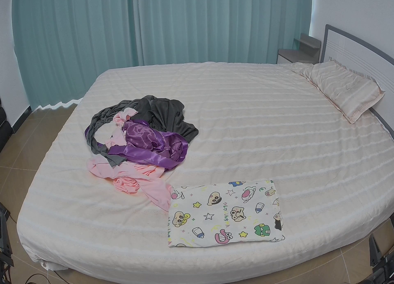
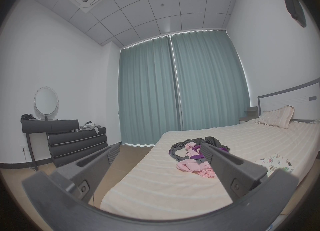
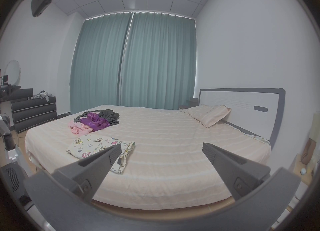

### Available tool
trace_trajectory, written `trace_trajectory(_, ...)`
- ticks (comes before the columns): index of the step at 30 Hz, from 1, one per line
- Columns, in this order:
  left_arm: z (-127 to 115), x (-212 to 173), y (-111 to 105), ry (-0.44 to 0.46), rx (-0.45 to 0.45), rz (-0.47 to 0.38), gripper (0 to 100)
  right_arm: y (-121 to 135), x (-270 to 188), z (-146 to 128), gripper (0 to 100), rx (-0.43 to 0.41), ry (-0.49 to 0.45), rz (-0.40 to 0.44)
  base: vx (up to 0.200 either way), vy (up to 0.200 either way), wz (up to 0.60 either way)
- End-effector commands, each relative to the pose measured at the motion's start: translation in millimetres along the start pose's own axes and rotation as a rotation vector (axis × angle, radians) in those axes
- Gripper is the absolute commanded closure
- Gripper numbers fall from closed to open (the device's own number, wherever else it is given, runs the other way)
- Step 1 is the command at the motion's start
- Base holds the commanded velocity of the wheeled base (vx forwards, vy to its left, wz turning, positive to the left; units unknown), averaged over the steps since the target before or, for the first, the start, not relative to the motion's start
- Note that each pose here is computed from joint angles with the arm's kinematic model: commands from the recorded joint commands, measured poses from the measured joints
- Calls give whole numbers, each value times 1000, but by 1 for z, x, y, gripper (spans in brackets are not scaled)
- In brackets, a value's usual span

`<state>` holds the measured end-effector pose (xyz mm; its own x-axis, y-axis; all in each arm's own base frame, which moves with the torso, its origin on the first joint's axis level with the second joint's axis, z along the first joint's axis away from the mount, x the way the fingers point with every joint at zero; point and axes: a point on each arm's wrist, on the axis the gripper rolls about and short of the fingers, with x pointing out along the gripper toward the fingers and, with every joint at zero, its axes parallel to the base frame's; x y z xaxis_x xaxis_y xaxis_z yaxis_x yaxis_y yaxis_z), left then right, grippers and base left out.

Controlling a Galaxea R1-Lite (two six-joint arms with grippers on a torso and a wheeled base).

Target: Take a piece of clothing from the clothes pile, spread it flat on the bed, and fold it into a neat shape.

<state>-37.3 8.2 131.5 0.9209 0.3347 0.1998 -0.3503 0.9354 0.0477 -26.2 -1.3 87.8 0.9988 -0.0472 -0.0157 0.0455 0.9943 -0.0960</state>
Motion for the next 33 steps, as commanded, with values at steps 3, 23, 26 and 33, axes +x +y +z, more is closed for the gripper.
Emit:
trace_trajectory(3, -18, -2, -2, 18, 13, 3, 0, -3, -2, -3, 0, -3, 2, -153, 0, 0, 0)
trace_trajectory(23, -50, 1, -14, 133, -66, -319, 0, 2, 0, -5, 0, 49, -13, 76, 0, 0, 0)
trace_trajectory(26, -50, 0, -15, 141, -92, -348, 0, 3, 0, -5, 0, 32, -16, 105, 0, 0, 0)
trace_trajectory(33, -50, 0, -17, 130, -81, -441, 0, 3, 2, -12, 0, 87, 15, 59, 0, 0, 0)
